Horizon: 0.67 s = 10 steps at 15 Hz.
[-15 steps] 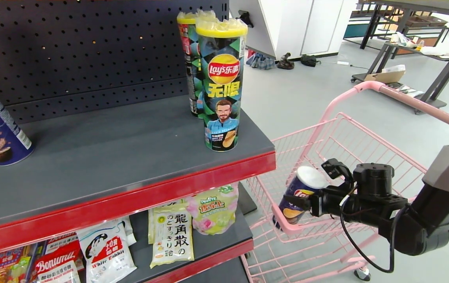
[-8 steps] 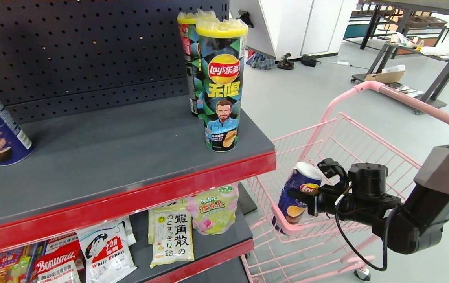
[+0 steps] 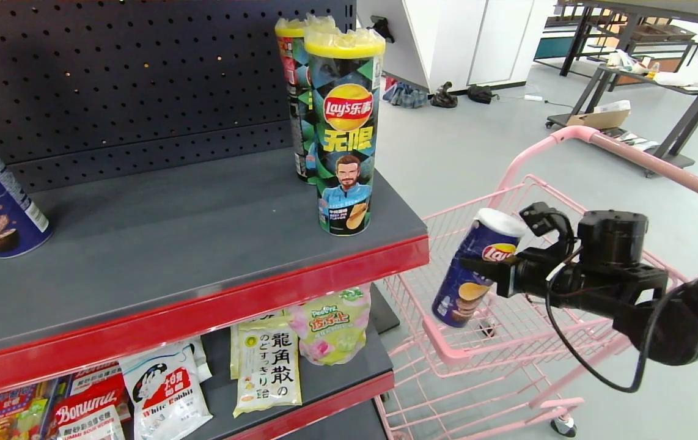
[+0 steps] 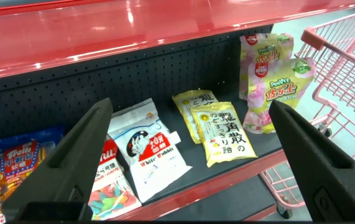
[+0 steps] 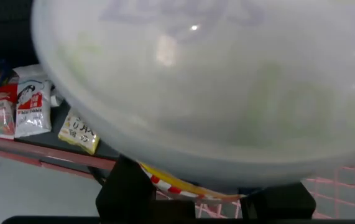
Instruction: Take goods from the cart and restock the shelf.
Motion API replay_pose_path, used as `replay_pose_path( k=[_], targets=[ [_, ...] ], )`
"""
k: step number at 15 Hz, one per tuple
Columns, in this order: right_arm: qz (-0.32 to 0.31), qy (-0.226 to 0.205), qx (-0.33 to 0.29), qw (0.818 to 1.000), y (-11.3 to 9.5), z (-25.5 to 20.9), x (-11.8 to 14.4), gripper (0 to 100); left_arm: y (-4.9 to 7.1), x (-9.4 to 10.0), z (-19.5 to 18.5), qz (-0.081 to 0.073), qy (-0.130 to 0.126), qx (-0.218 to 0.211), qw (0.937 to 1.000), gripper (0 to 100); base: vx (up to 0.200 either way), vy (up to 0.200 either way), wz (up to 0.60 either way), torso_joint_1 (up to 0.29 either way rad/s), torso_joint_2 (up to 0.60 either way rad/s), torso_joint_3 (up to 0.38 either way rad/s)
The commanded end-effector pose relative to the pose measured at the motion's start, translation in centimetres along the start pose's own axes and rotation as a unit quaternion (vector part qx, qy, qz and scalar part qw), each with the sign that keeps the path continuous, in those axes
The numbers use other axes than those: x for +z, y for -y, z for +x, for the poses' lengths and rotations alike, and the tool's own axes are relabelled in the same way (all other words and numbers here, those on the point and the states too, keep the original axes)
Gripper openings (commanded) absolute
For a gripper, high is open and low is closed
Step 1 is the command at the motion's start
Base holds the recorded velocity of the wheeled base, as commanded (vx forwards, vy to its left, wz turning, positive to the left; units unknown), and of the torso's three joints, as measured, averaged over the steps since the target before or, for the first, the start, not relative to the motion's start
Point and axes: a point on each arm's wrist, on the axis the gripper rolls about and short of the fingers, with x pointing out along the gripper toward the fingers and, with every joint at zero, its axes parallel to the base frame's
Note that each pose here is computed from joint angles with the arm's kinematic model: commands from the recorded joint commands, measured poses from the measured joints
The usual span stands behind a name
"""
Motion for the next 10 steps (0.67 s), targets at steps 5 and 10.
replay_pose_path(
  k=[5, 10],
  targets=[
    [-0.053, 0.100, -0.123, 0.986, -8.8, -20.2, 9.7, 0, 0.0, 0.0, 0.0, 0.000, 0.000, 0.001, 1.0000, 100, 0.000, 0.000, 0.00, 0.000, 0.00, 0.000],
    [-0.017, 0.043, -0.217, 0.975, -13.1, -29.1, 3.1, 0, 0.0, 0.0, 0.0, 0.001, 0.000, 0.001, 1.0000, 100, 0.000, 0.000, 0.00, 0.000, 0.00, 0.000]
  ],
)
